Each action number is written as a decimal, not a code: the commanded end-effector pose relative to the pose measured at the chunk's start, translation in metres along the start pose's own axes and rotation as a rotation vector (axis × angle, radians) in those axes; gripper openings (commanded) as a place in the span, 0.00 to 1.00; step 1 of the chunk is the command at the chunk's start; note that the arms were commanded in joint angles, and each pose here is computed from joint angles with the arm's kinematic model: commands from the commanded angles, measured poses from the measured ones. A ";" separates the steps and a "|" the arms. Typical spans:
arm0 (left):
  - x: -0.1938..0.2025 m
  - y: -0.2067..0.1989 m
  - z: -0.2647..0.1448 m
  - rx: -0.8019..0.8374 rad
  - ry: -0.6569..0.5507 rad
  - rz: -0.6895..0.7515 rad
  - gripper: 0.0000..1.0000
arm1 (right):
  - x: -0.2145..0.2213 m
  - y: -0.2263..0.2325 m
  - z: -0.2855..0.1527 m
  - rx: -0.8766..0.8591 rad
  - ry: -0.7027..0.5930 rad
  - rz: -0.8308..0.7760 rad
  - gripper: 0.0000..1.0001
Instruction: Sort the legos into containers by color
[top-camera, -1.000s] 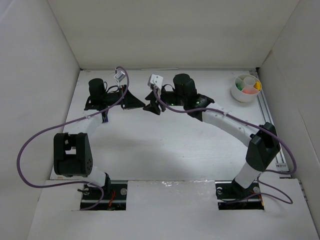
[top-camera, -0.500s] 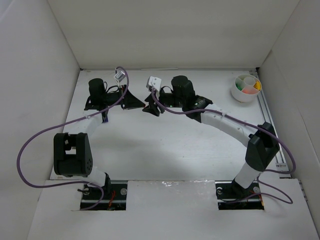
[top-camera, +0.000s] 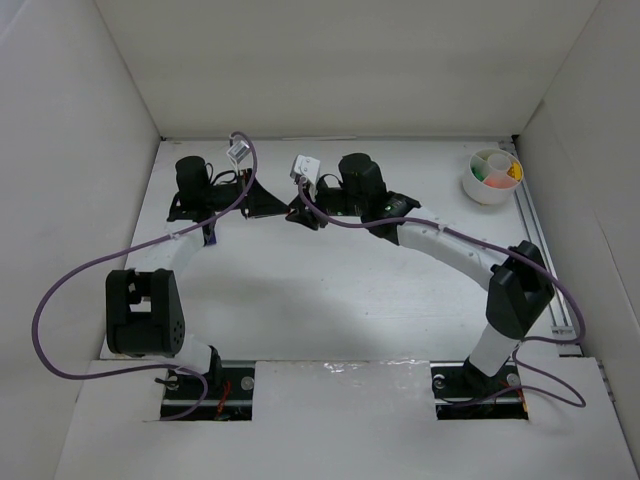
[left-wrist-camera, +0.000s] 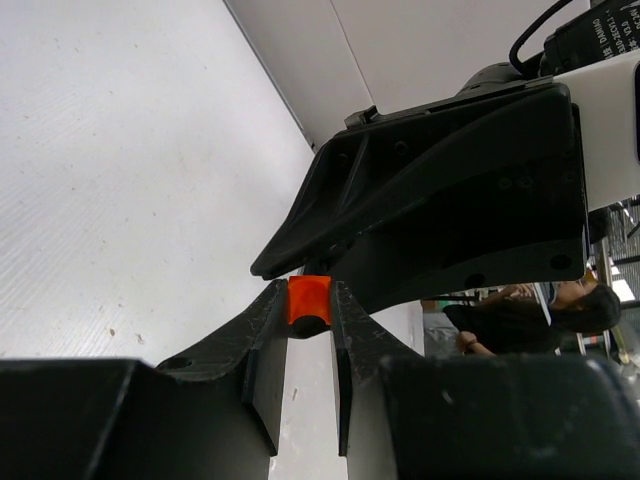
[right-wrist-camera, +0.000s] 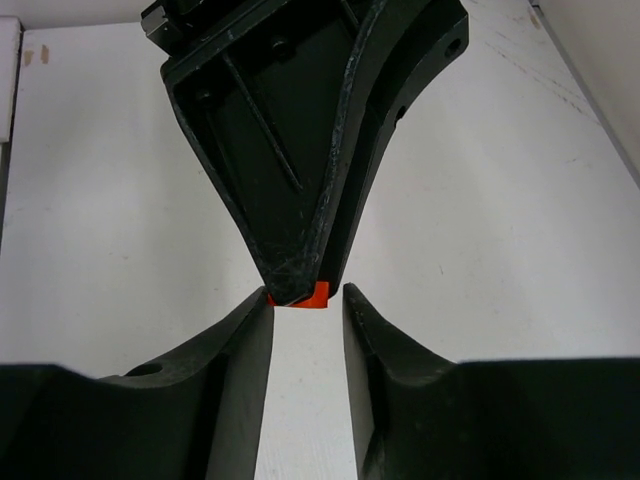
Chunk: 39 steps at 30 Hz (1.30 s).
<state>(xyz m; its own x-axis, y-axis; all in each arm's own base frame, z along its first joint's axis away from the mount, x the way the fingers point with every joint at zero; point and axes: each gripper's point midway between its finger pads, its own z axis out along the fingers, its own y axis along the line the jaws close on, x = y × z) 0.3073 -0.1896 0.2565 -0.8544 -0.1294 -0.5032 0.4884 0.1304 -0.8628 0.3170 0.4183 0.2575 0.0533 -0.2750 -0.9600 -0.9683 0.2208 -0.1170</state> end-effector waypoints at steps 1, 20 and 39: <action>-0.008 -0.028 -0.002 0.039 0.005 0.124 0.00 | -0.018 -0.002 0.003 0.010 -0.056 -0.046 0.38; -0.004 -0.024 -0.002 0.037 0.007 0.106 0.00 | -0.027 -0.003 0.000 0.014 -0.071 -0.056 0.35; -0.008 -0.002 0.000 -0.029 -0.019 0.069 0.73 | -0.042 0.004 -0.010 0.013 -0.100 -0.083 0.11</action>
<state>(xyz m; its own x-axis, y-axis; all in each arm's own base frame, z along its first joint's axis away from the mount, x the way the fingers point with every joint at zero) 0.3110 -0.1889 0.2491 -0.8559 -0.1455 -0.4963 0.4742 0.1622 -0.8654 0.3197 0.4173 0.2579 0.0627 -0.2811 -0.9576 -0.9635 0.2331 -0.1315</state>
